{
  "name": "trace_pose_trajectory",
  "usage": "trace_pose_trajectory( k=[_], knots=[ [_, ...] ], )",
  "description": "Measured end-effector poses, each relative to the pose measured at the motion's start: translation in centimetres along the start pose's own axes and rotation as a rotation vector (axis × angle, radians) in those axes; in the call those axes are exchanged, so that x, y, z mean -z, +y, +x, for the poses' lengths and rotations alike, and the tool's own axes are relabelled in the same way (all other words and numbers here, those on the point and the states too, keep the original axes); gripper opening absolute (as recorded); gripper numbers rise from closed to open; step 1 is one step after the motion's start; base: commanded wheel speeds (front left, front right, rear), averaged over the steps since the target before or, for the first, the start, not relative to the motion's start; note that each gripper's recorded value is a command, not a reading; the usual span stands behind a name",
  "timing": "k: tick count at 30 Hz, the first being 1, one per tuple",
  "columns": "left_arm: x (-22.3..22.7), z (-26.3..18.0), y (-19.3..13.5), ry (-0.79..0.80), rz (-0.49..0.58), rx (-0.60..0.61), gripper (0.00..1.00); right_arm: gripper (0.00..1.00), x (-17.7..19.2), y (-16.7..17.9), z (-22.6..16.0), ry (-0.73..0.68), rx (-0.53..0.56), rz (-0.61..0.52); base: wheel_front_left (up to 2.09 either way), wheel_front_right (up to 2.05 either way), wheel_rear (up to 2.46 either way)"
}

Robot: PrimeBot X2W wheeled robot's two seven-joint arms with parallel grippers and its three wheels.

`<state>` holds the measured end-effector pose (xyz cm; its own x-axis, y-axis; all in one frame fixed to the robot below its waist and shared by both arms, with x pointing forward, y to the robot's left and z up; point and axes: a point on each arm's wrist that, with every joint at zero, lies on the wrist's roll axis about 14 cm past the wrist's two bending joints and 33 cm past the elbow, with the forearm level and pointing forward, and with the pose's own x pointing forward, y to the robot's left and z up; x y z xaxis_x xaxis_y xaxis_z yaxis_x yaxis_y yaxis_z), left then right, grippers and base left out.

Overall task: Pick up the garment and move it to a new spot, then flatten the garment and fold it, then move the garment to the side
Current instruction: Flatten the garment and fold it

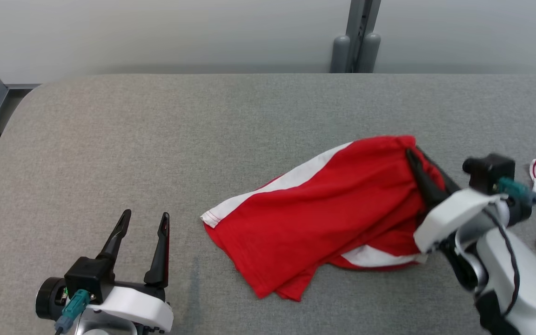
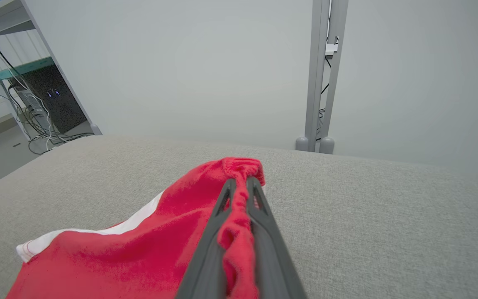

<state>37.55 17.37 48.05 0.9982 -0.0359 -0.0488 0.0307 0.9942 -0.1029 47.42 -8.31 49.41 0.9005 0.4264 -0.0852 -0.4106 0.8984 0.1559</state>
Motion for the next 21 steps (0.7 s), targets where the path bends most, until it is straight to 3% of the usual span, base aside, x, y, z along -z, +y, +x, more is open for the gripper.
trace_pose_trajectory(
  k=[5, 11, 18, 19, 20, 21],
  knots=[
    [-0.3, 0.0, -0.4, -0.009, 0.000, 0.012, 1.00, 0.00, 4.9, 0.4, -4.5, 0.126, 0.009, 0.011, 0.00, 0.00, 0.00],
    [-0.1, 0.0, -0.8, -0.007, 0.000, 0.021, 1.00, 0.00, 10.4, -0.8, -10.6, 0.273, 0.127, 0.113, 0.00, 0.00, 0.00],
    [-0.5, -0.2, -0.8, -0.014, 0.004, 0.025, 1.00, 0.00, 13.1, 0.3, -12.9, 0.325, 0.189, 0.226, 0.00, 0.00, 0.00],
    [-0.6, -0.3, -0.8, -0.016, 0.005, 0.024, 1.00, 0.08, 13.2, 0.4, -13.0, 0.323, 0.192, 0.229, 0.00, 0.00, 0.00],
    [-0.6, -0.4, -0.8, -0.018, 0.004, 0.022, 1.00, 0.33, 13.1, 0.3, -12.9, 0.314, 0.196, 0.229, 0.00, 0.00, 0.00],
    [-0.7, -0.6, -0.7, -0.018, 0.002, 0.018, 1.00, 1.00, 12.8, 0.3, -12.9, 0.298, 0.198, 0.227, 0.00, 0.00, 0.00]
  ],
)
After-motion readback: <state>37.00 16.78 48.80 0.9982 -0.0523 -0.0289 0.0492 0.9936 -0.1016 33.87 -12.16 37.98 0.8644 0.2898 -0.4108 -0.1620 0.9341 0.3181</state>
